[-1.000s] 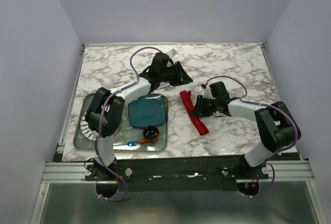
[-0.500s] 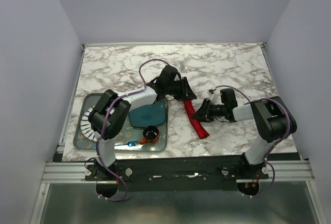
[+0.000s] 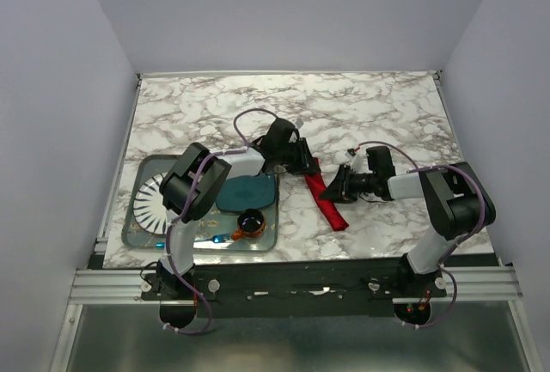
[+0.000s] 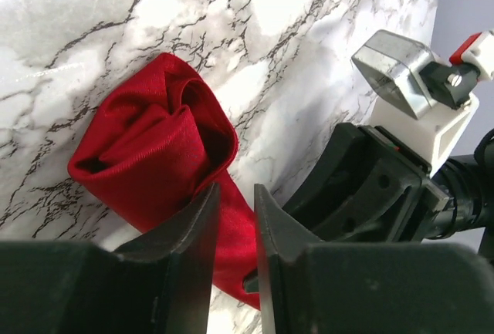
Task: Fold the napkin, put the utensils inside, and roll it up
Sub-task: Roll the napkin with the utensil
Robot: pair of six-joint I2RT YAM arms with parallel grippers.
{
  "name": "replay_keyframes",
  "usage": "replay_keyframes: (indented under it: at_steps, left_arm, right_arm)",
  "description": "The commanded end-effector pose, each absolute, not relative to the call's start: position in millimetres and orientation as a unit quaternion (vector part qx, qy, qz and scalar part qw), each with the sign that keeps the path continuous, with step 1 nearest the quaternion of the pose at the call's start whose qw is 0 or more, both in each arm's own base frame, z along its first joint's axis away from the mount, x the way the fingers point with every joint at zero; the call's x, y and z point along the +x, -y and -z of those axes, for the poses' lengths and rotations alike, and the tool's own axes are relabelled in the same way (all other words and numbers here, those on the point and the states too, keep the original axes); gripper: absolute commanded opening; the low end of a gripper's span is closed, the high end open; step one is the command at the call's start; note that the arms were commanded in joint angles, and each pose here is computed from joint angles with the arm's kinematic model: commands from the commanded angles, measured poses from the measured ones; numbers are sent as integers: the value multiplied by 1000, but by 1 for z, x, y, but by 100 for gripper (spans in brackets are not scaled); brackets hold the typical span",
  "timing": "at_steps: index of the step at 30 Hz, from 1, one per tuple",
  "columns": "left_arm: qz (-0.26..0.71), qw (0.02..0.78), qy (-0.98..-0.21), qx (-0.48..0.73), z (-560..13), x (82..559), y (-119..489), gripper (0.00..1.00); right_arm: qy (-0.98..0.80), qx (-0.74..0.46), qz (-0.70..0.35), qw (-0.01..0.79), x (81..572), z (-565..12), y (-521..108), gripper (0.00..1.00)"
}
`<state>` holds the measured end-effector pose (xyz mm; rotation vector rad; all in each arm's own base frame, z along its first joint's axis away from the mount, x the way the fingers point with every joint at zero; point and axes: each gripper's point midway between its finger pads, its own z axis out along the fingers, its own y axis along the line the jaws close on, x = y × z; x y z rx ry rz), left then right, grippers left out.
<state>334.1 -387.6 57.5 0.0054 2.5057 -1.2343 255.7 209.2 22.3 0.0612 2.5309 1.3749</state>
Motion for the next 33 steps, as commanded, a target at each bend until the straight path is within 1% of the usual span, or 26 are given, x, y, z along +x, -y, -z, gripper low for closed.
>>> replay_keyframes:
  at_steps: [1,5,9,12,16,20,24,26,29,33]
  left_arm:
    - [447,197,-873,-4,-66,354,395,31]
    - [464,191,-865,-18,-70,356,394,27]
    - [477,207,-854,-11,-93,360,397,25]
    - [478,200,-855,-15,-89,365,400,24]
    - [482,164,-860,-32,-59,365,404,22]
    - [465,152,-871,-37,-44,364,401,22]
    - [396,169,-902,-39,-31,373,382,24]
    - [375,191,-906,-36,-30,381,374,24]
    - [342,221,-913,-19,-37,395,363,24]
    - [325,257,-910,11,-71,408,363,26]
  right_arm:
    - [-895,32,-430,115,248,0,-197,30]
    - [-897,31,-425,114,248,3,-196,30]
    - [-898,31,-422,115,249,3,-197,29]
    - [-898,31,-422,116,250,3,-198,29]
    - [-900,27,-418,120,251,1,-199,30]
    - [-903,26,-412,115,249,4,-198,30]
    - [-905,26,-407,118,248,4,-198,30]
    - [-909,27,-398,124,247,5,-196,30]
    - [-914,25,-379,140,249,4,-191,32]
    - [-918,24,-367,149,251,2,-189,34]
